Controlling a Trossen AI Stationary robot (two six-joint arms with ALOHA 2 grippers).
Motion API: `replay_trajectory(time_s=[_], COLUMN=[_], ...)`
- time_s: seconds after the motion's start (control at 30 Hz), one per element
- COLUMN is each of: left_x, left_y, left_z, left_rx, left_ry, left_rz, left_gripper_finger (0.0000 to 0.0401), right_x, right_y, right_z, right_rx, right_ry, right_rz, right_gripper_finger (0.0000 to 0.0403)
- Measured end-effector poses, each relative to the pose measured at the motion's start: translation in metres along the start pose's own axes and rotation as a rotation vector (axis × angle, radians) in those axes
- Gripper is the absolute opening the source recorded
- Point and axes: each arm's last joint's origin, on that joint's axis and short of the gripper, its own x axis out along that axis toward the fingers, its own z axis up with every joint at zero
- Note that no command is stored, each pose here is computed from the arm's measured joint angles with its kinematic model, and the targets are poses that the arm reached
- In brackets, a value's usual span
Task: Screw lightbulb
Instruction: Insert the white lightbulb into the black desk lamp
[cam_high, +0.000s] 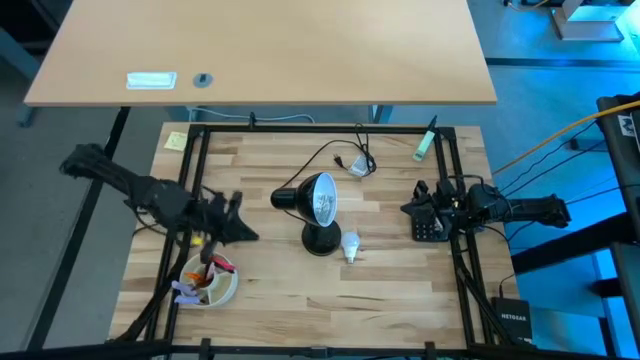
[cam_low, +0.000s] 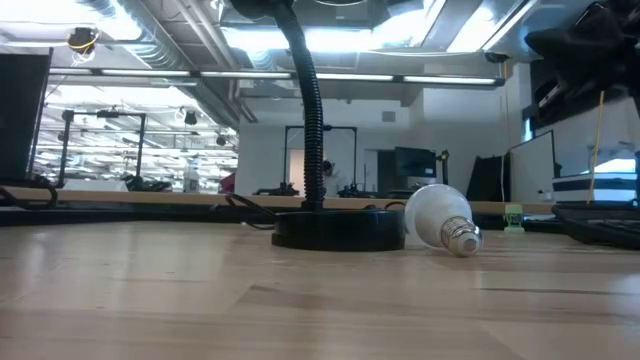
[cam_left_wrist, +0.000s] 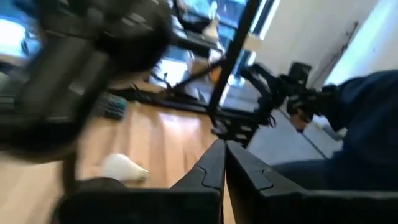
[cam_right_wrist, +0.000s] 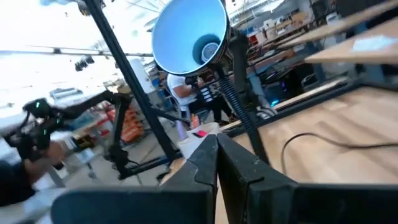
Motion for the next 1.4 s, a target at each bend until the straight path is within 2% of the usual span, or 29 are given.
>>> replay_trajectory(time_s=[0.13,0.3,0.47,0.57,0.7,0.9,1.13,1.4], left_x=[0.03,0.063,0.105,0.133,0.166,0.199,0.214,0.213], left_y=[-0.027,-0.054,-0.059,-0.047,-0.026,0.01,0.053,0.091], left_z=[-0.008,-0.03,-0.067,-0.087,-0.106,-0.128,-0.14,-0.132], left_rx=[-0.034,-0.128,-0.14,-0.152,-0.146,-0.117,-0.225,-0.176], left_ry=[0.08,0.138,0.207,0.226,0.257,0.314,0.317,0.346], left_rz=[0.013,0.098,0.216,0.286,0.378,0.5,0.637,0.73], left_gripper_finger=[0.0001,0.0001,0.0001,0.0001,0.0001,0.0001,0.0003,0.0002], right_x=[0.003,0.007,0.01,0.011,0.012,0.011,0.007,0.008], right_y=[0.0,0.0,-0.003,-0.004,-0.006,-0.011,-0.019,-0.021], right_z=[-0.004,-0.011,-0.015,-0.018,-0.02,-0.024,-0.033,-0.037], right_rx=[0.106,0.12,0.127,0.126,0.056,0.021,0.017,0.017], right_ry=[0.074,0.175,0.228,0.252,0.266,0.269,0.342,0.381], right_rz=[0.043,0.093,0.076,0.062,0.049,-0.067,-0.207,-0.243], right_gripper_finger=[0.0014,0.0014,0.0014,0.0014,0.0014,0.0014,0.0014,0.0014])
